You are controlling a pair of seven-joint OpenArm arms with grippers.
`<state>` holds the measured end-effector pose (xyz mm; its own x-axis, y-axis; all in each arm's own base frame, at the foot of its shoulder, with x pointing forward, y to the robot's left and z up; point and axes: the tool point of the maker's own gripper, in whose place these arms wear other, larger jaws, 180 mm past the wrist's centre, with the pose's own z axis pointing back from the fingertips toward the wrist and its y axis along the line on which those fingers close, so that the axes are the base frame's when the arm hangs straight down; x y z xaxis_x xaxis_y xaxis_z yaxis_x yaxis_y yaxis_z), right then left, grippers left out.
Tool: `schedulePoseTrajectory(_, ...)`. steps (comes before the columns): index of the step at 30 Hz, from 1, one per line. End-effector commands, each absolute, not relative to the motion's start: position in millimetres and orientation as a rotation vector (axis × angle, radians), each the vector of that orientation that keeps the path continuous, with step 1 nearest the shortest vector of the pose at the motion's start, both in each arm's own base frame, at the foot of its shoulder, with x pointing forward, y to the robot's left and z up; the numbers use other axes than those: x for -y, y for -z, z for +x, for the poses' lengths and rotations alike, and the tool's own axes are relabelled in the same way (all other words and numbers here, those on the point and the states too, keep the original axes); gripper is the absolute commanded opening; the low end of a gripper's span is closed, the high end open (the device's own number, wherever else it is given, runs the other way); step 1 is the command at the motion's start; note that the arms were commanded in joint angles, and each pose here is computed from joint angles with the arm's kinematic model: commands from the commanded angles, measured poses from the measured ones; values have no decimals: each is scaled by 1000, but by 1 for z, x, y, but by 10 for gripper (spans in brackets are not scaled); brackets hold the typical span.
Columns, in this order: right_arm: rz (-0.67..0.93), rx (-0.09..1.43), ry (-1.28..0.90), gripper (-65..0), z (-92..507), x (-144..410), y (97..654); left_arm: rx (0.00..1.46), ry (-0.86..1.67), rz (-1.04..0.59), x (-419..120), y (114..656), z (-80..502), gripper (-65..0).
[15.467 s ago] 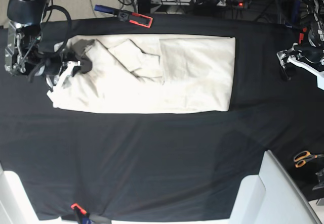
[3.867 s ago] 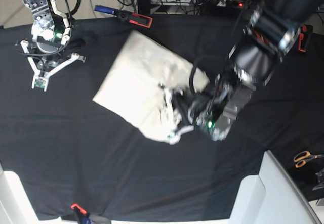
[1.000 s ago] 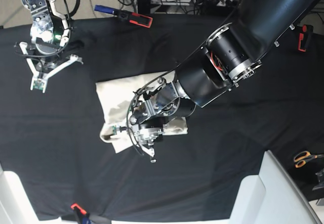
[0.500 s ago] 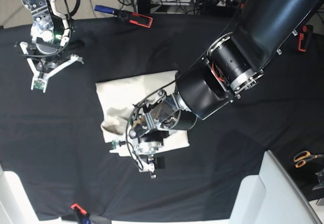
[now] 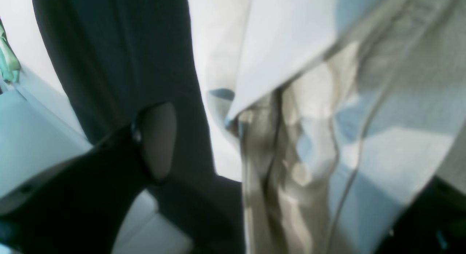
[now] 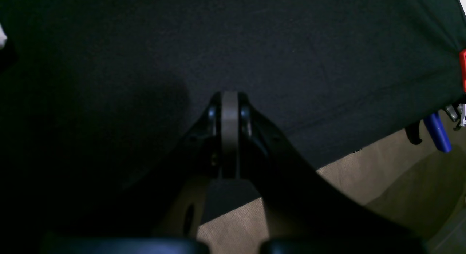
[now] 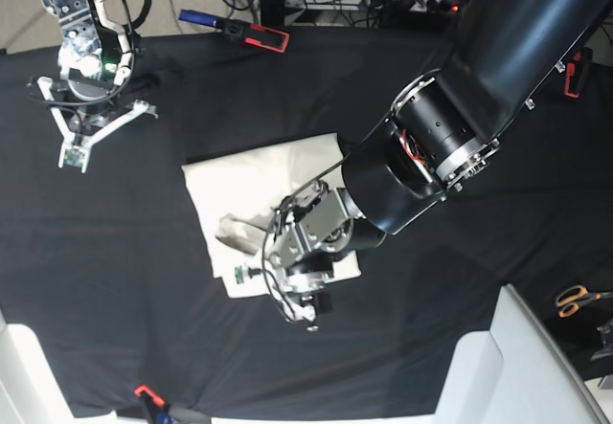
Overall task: Fold the T-shirt properly
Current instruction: 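Press and smooth the folded shirt with the left gripper, then drag the left gripper along the shirt's hem edge to straighten it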
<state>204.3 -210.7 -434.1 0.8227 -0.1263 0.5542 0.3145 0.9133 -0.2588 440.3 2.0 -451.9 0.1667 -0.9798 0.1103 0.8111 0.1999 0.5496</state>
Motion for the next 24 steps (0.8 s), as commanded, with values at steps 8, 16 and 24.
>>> schedulePoseTrajectory(8, -365, 605, 234, -650, 214, 214, 425, 563, 1164, 371, -10, 424, 469, -184)
schedulePoseTrajectory(16, -365, 603, 233, -650, 214, 214, 425, 515, 1105, 200, -7, 432, 456, -184)
schedulePoseTrajectory(24, -365, 599, 233, -650, 212, 214, 426, 524, 938, 131, -33, 419, 475, -184)
